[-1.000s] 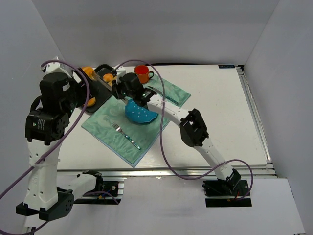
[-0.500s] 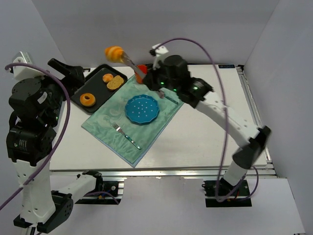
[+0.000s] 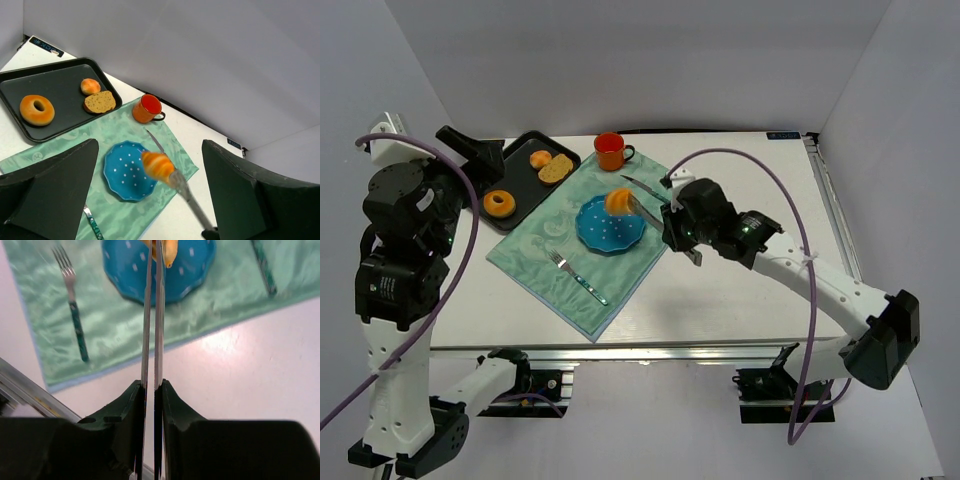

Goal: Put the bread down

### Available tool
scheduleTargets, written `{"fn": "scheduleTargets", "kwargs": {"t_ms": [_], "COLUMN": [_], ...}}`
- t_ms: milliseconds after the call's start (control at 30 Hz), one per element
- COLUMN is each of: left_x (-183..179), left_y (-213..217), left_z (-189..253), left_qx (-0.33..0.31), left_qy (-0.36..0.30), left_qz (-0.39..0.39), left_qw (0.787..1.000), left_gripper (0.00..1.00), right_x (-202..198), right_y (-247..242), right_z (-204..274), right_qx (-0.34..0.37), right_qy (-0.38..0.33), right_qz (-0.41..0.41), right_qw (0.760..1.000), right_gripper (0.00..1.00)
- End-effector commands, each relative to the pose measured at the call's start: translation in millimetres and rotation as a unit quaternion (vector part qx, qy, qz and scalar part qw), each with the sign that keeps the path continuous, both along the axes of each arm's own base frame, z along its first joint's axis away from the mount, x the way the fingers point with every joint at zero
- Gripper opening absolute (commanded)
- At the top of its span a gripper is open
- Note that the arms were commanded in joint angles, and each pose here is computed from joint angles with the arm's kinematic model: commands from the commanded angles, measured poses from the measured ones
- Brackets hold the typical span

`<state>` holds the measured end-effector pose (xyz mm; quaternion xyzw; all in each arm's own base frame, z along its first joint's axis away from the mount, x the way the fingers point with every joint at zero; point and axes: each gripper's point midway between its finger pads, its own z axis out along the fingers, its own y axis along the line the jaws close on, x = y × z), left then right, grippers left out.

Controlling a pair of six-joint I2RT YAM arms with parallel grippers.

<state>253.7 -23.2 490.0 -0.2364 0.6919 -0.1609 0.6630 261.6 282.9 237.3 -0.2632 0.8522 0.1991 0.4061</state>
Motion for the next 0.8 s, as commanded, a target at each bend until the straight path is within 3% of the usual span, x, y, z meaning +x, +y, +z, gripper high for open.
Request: {"fn": "scheduleTargets", "kwargs": {"t_ms": [0, 300, 767], "left_x": [1, -2, -7], "left_y": [-5, -6, -4], "left_z": [9, 7, 4], "left_qx": [-0.003, -0.005, -0.007], "left_qy": [-0.014, -0.006, -0.001], "left_qz": [-0.013, -0.017, -0.013], "left_qw": [1.000, 1.000, 1.000], "left_gripper": [0.95, 0.95, 0.95], "right_x": [8, 16, 37], "right_y": [5, 2, 10], "right_z": [5, -46, -29], "right_qx": [0.034, -0.010, 0.016], "right_qy": [-0.021, 0.004, -0.033], "right_qz": [-0.010, -0.012, -0.031], "right_qw": [0.999, 1.000, 0.999], "right_gripper": [0.00, 0.00, 0.00]}}
